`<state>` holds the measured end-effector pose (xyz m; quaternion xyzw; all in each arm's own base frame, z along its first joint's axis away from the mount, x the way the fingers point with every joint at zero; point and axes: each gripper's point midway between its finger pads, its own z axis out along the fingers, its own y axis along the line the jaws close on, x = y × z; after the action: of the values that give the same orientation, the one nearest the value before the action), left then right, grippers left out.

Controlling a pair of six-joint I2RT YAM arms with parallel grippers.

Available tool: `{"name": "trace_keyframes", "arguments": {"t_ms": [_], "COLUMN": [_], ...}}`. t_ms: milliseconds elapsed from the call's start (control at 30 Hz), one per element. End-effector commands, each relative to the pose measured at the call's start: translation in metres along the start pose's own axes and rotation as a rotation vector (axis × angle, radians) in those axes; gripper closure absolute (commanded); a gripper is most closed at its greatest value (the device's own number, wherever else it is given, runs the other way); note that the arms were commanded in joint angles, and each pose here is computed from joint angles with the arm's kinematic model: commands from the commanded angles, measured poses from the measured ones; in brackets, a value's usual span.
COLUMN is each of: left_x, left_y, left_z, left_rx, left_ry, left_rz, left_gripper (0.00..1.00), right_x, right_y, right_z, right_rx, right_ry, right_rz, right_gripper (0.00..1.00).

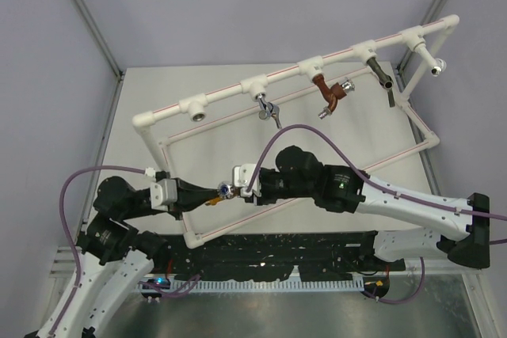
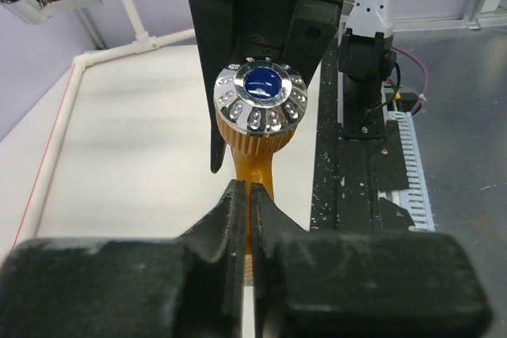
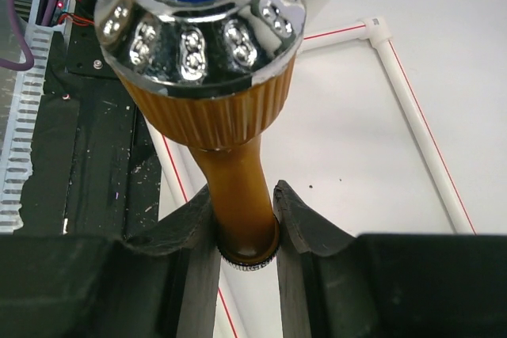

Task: Install the water faucets

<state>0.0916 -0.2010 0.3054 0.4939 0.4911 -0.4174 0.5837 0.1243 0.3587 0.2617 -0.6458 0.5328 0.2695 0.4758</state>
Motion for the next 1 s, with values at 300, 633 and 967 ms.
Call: {"name": "trace_keyframes", "arguments": {"t_ms": [300,633,967], "left_x": [0.007,0.014,0.015], "left_y": [0.015,0.014,0.011], "left_z": [-0.004,0.006,0.008], "left_rx": [-0.090,-0.028,-0.040], "left_ry": [0.039,0.049,-0.025], "left_rz": [0.028,-0.041,-0.071], "left_gripper": [0.16,0.74,1.00], "right_x": [-0.036,-0.037,-0.059], "right_y": [-0.013,-0.010,0.004], "right_z": [-0.011,-0.009,-0.027], "right_rx": [-0.015,-0.028,-0.160], "right_ry": [-0.161,-0.176,-0.318], "right_rz": [0.032,0.041,0.077], "right_gripper": [0.95,0.95,0.50]}}
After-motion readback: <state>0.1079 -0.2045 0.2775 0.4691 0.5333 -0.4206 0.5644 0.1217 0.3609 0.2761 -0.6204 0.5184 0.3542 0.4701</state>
